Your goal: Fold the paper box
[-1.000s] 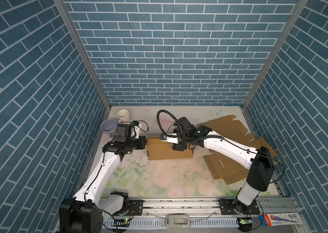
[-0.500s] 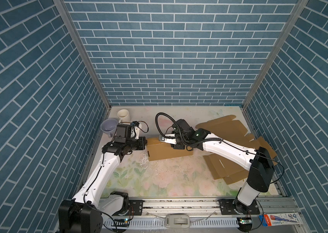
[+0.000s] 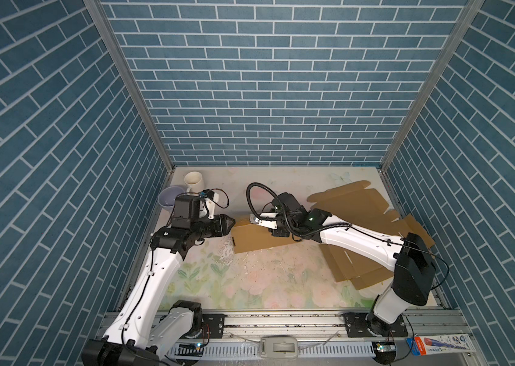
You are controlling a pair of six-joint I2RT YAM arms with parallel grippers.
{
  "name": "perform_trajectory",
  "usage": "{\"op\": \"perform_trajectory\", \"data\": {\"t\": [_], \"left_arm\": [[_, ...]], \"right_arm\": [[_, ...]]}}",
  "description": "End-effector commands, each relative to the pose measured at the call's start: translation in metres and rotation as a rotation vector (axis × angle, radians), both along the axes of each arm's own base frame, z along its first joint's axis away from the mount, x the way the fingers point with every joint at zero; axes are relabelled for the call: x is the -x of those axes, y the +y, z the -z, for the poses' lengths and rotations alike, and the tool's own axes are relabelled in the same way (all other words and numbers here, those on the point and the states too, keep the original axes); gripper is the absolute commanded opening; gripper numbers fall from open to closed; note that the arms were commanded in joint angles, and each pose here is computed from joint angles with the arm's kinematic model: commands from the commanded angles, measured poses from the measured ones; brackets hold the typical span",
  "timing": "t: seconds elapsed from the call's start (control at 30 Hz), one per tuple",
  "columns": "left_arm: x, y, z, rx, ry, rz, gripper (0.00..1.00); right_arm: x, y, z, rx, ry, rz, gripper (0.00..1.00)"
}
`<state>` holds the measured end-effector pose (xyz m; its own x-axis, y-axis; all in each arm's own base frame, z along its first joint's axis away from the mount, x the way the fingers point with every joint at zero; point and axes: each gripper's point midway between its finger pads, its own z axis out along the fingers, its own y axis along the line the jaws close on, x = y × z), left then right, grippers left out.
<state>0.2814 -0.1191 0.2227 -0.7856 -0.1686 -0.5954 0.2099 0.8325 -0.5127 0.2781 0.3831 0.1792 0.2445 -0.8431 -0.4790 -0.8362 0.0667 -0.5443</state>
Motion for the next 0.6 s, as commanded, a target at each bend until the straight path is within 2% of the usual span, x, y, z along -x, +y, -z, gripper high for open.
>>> {"op": "perform_trajectory", "data": {"t": [0.0,0.17,0.3,0.47,0.57], "left_arm": [[-0.027,0.004,-0.007,0.032,-0.012,-0.083,0.52],[-0.042,0.007,0.018,-0.001,0.037,-0.111,0.55],[-0.019,0.004,0.047,0.010,0.097,-0.078,0.54],[0.008,0.001,0.086,0.058,0.154,-0.073,0.48],[0.009,0.002,0.094,0.050,0.165,-0.077,0.44]], "right_arm": [[0.013,-0.017,0.030,0.070,0.064,0.044,0.40],[0.018,-0.015,0.032,0.055,0.073,0.060,0.41],[0.018,-0.017,0.032,0.045,0.100,0.087,0.46],[0.024,-0.012,0.020,0.005,0.215,0.101,0.56],[0.023,-0.009,-0.015,-0.094,0.239,0.123,0.60]]}}
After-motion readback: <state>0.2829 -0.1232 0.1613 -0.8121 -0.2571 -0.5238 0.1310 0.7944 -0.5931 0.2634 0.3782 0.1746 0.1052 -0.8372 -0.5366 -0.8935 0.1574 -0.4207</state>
